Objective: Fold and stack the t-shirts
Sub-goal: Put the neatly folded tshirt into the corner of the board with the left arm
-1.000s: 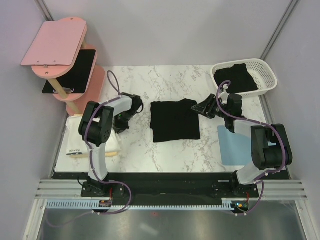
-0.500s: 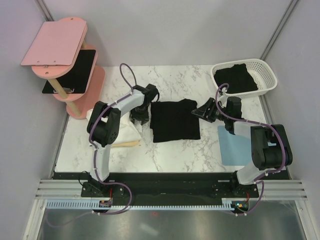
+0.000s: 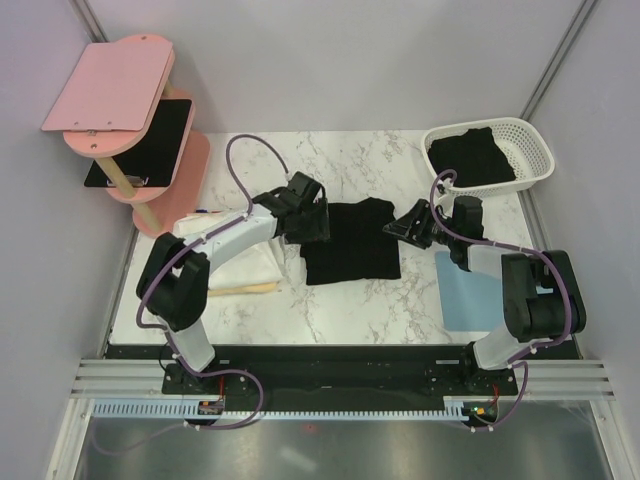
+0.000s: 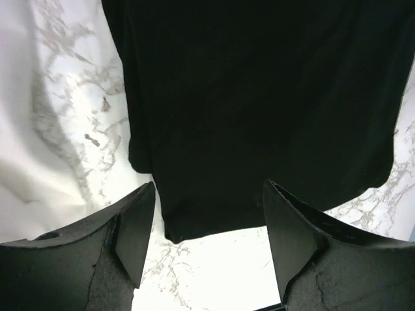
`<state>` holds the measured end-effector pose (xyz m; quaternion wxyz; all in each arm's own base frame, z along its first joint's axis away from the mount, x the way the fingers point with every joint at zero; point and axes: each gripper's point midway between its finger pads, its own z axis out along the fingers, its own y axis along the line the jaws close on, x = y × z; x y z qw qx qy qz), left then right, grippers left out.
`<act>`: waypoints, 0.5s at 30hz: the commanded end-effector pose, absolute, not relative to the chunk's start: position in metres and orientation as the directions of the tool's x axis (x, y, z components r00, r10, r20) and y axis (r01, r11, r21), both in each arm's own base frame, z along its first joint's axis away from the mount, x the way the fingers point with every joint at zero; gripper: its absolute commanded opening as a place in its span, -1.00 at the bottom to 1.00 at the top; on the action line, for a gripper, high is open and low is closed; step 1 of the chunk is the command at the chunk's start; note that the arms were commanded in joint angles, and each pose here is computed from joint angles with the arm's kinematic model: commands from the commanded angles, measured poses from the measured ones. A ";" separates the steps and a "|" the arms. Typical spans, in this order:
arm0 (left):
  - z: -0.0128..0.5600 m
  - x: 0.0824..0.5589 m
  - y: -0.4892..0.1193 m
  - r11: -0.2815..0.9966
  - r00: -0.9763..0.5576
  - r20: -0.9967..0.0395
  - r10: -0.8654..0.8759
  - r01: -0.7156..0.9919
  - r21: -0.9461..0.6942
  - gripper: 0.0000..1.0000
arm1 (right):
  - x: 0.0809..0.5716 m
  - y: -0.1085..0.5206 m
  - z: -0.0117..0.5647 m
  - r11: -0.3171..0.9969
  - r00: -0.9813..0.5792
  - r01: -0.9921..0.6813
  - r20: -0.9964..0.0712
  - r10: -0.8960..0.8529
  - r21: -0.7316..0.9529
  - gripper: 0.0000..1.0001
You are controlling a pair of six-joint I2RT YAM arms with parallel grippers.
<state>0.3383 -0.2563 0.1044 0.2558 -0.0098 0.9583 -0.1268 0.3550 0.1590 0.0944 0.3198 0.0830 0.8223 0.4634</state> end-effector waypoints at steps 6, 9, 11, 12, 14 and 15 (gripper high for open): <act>0.096 0.351 -0.256 0.860 -0.845 -0.476 -0.244 0.038 -0.508 0.50 | 0.352 0.152 0.107 0.589 -0.750 -0.215 -0.518 0.411 0.779 0.37; 0.089 0.356 -0.249 0.862 -0.853 -0.460 -0.247 0.023 -0.506 0.50 | 0.351 0.152 0.105 0.588 -0.752 -0.210 -0.513 0.413 0.781 0.37; 0.081 0.358 -0.248 0.865 -0.862 -0.445 -0.243 0.016 -0.502 0.50 | 0.351 0.152 0.103 0.584 -0.755 -0.204 -0.506 0.418 0.786 0.38; 0.075 0.358 -0.247 0.867 -0.867 -0.438 -0.240 0.011 -0.497 0.50 | 0.351 0.152 0.102 0.582 -0.755 -0.202 -0.503 0.420 0.788 0.38; 0.064 0.359 -0.249 0.870 -0.881 -0.414 -0.229 0.005 -0.492 0.50 | 0.349 0.153 0.101 0.580 -0.758 -0.202 -0.500 0.418 0.790 0.38; 0.059 0.359 -0.248 0.873 -0.885 -0.407 -0.227 0.000 -0.487 0.50 | 0.349 0.153 0.101 0.580 -0.758 -0.201 -0.500 0.419 0.790 0.37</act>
